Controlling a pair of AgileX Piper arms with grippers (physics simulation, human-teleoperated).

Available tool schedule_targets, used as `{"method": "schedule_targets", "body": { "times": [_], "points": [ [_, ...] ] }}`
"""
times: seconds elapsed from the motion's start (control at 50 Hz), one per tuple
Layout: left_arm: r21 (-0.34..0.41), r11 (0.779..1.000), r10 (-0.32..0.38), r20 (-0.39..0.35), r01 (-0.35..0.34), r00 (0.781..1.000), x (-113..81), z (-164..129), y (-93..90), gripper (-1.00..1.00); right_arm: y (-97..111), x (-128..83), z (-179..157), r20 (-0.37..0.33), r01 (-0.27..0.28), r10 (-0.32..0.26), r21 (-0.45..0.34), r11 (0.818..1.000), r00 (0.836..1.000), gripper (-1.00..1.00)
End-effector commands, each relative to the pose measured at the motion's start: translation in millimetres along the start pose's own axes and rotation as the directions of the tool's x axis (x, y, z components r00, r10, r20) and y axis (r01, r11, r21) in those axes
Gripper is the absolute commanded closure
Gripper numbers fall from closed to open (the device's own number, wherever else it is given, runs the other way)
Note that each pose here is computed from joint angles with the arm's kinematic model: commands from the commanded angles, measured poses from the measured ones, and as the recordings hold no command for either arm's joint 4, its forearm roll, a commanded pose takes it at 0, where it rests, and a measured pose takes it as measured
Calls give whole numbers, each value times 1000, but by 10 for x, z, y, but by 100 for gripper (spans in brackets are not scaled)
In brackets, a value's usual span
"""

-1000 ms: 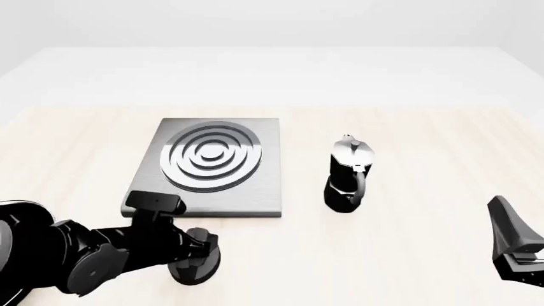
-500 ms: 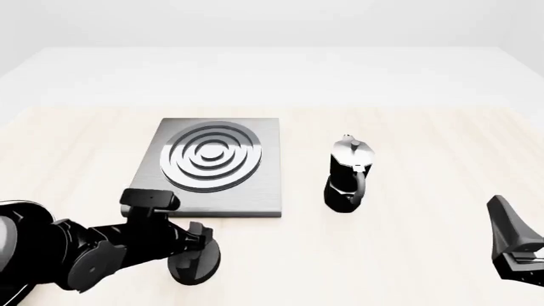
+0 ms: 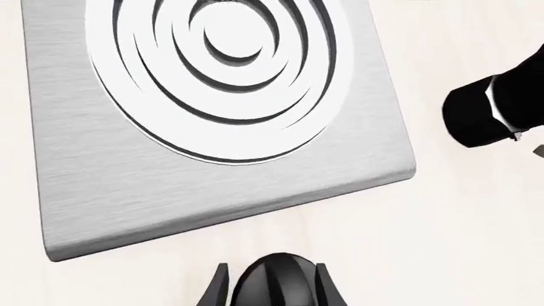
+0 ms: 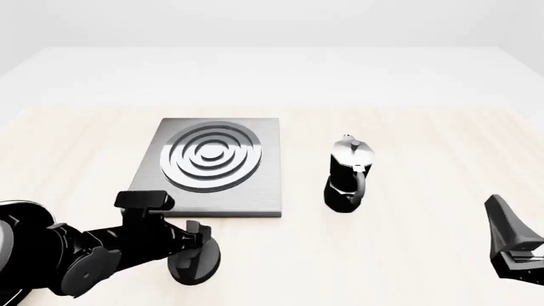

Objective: Turn on the stove and put the moka pot on it.

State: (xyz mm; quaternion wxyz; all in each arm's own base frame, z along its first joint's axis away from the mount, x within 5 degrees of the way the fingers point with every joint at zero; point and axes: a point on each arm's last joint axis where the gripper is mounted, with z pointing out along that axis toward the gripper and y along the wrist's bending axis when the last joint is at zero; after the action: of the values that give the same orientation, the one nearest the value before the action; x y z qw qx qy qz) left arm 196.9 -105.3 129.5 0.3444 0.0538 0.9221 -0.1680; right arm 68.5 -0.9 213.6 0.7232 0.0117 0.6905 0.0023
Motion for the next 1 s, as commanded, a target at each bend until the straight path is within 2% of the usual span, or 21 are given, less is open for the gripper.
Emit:
{"method": "schedule_targets", "body": {
  "times": [0.02,0.2,0.6,0.66,0.68,0.74,0.78,0.84,0.86,0.88,0.94,1.0],
  "points": [
    [-129,990,45,-31,-49,998,37,-119,338,-100,3,1,14,-4,8,-8,-4,1000,1000,-100],
    [-149,988,40,-1,-39,999,-30,-211,393,-100,3,2,12,-4,14,-14,-5,1000,1000,-100],
    [-153,988,8,43,-2,999,-38,-349,408,-100,4,2,75,-22,5,-5,-6,1000,1000,-100],
    [-157,987,45,97,-29,994,-101,-475,410,-100,15,-64,83,-19,-14,13,-18,1000,1000,-100],
    [-162,986,53,125,-32,991,-152,-537,414,-100,20,-84,127,-44,-31,30,-21,999,999,-100],
    [-179,982,93,209,-55,974,-267,-734,417,-100,67,-196,179,-70,-31,26,-70,997,997,-100],
    [-198,978,121,253,-71,960,-299,-845,433,-100,79,-237,233,-97,-39,31,-76,996,995,-100],
    [-195,980,107,304,-48,947,-252,-951,435,-100,117,-294,315,-147,-128,114,-92,987,983,-100],
    [-168,986,47,293,3,955,-185,-890,432,-100,136,-322,360,-170,-134,116,-100,986,979,-100],
    [-156,987,1,302,49,953,-145,-880,447,-100,149,-358,367,-176,-152,132,-107,982,976,-100],
    [-152,987,11,341,43,940,-89,-946,449,-100,161,-430,394,-188,-162,139,-111,981,972,-100],
    [-155,986,10,410,59,912,-7,-1052,480,-100,185,-521,414,-198,-171,144,-125,977,970,-100]
  ]
}}
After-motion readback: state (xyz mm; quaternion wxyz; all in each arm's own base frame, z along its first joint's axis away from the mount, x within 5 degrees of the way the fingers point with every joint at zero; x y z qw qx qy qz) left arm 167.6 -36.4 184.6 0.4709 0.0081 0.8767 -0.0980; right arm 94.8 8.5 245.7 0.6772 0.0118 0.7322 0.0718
